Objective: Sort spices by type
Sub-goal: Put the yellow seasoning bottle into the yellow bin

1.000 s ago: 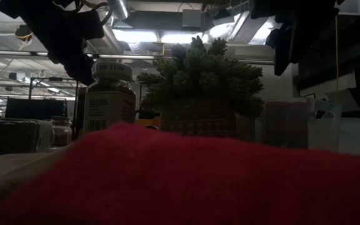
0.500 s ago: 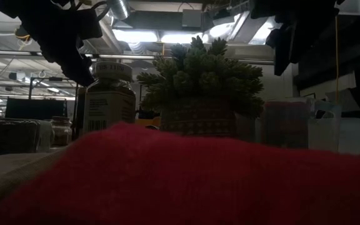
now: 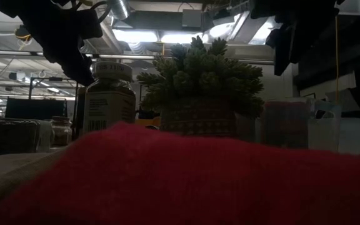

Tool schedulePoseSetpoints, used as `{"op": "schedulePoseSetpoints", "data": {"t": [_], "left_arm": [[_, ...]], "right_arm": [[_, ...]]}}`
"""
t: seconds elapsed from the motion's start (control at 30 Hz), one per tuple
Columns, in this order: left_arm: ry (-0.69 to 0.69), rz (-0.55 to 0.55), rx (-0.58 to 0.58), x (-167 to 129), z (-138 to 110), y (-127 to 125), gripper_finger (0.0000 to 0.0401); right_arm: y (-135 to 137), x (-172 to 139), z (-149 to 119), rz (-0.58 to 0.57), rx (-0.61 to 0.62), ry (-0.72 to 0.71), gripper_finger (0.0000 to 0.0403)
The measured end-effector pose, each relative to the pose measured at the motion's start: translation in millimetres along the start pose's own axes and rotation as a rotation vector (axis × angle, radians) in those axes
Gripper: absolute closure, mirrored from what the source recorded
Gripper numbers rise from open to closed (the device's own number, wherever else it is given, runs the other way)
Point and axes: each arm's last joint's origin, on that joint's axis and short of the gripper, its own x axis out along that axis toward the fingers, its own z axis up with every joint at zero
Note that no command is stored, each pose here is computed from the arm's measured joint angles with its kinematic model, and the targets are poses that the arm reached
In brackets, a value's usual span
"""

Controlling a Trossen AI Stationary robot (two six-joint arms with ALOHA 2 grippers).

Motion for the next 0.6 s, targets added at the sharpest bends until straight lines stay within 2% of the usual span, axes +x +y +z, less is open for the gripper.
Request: {"op": "schedulePoseSetpoints", "data": {"t": [0.6], "left_arm": [[0.011, 0.004, 0.001, 8.0, -9.8, 1.2, 0.0148]], "right_arm": [[0.0, 0.0, 0.0, 0.0, 0.0, -0.001, 0.0079]]}}
